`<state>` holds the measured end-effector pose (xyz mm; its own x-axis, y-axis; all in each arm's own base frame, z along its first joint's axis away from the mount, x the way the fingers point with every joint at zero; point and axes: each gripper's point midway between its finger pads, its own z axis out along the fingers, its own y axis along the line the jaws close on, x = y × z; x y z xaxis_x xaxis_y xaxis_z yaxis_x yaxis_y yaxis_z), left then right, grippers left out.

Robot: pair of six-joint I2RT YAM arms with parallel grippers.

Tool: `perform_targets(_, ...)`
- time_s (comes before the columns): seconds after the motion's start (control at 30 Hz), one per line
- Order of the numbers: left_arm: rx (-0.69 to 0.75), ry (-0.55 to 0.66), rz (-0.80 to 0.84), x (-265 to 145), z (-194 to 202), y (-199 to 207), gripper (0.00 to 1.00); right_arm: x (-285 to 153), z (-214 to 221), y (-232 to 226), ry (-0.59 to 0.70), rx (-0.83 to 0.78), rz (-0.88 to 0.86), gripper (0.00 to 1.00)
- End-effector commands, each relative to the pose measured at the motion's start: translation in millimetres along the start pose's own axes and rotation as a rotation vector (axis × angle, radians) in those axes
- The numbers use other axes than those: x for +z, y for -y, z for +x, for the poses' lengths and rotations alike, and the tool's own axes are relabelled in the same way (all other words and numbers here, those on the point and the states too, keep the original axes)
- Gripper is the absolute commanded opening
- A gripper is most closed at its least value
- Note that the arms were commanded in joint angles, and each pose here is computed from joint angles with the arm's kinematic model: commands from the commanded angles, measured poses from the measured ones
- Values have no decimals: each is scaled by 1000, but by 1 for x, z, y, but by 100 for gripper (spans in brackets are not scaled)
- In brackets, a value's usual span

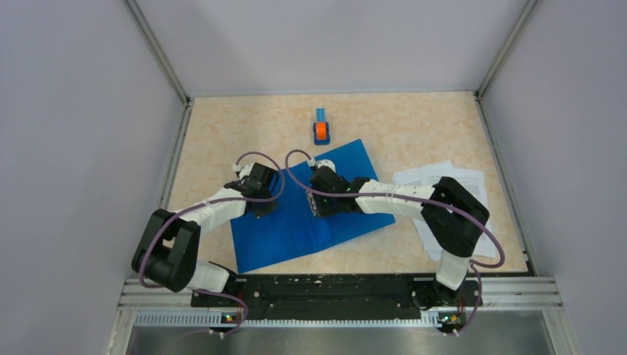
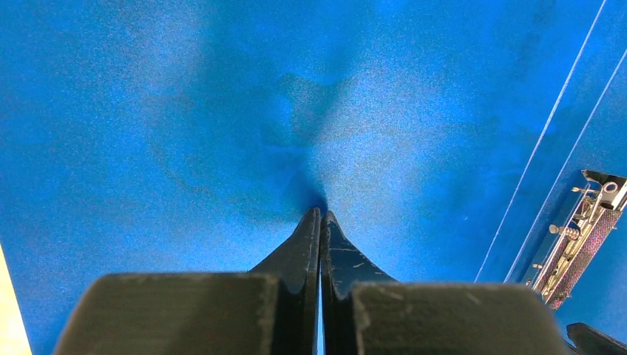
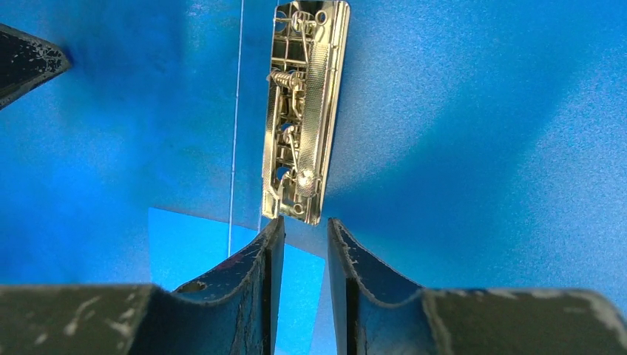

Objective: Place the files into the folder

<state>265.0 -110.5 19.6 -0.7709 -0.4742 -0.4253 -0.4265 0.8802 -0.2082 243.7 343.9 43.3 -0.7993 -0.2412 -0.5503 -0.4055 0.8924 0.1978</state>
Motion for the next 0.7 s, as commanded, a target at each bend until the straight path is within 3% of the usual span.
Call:
perform_targets(0.0, 22, -31, -74, 3, 10, -16, 0, -4, -22, -22, 51, 23, -56, 28)
perform_targets(0.67, 25, -34, -80, 4, 12, -18, 0, 15, -13, -28, 10, 25, -52, 17)
